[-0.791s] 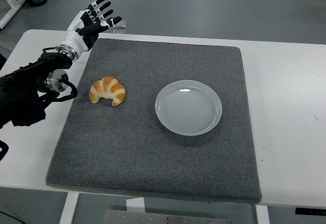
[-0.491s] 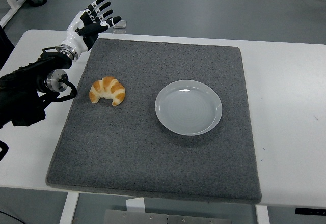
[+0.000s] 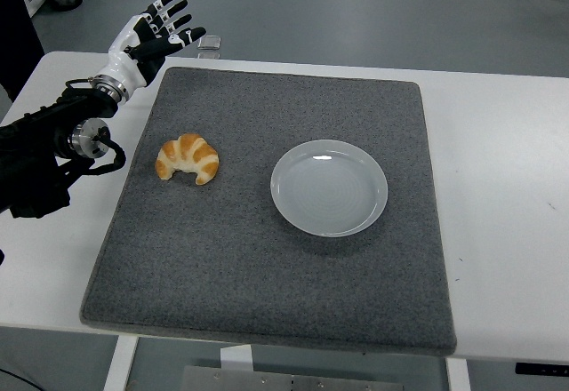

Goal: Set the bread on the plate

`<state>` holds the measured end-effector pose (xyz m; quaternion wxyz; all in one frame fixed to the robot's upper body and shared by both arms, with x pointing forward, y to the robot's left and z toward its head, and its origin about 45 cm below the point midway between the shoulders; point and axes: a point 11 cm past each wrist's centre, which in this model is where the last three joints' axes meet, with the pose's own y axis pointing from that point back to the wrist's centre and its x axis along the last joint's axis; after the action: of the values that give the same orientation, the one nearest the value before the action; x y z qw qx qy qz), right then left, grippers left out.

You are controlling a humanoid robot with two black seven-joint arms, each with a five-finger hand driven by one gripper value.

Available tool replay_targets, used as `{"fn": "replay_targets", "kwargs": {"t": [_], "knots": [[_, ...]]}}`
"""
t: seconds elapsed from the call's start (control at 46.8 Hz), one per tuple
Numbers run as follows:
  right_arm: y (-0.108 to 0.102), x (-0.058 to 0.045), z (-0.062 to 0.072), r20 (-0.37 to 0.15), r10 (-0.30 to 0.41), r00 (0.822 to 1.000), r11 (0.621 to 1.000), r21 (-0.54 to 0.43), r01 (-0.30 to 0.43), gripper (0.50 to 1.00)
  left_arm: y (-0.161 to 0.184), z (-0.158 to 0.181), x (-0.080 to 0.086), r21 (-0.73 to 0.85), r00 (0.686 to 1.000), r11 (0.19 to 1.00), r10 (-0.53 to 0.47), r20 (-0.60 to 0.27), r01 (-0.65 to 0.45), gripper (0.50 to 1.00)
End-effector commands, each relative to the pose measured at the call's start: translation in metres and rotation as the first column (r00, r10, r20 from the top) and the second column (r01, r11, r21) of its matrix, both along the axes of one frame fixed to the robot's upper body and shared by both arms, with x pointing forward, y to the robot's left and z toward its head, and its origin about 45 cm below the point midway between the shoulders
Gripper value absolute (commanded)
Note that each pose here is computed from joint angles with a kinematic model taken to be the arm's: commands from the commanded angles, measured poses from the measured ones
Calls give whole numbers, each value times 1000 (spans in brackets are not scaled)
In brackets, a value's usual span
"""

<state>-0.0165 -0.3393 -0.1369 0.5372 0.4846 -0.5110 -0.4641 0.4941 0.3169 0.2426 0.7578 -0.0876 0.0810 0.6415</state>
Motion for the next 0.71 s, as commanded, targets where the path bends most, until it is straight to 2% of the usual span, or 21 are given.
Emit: {"fn": "replay_targets", "kwargs": {"t": [0.0,0.427,0.684], "knots": [[0,0,0,0,0,1000,1000,0,0,952,3,0,-1,7,1000,1000,3,0,-3,992],[0,0,0,0,0,1000,1000,0,0,952,-4,10,-14,254,985,953,-175,12,166,992],[0,0,0,0,0,1000,1000,0,0,952,-5,23,-39,482,929,807,-369,-37,340,992]]}}
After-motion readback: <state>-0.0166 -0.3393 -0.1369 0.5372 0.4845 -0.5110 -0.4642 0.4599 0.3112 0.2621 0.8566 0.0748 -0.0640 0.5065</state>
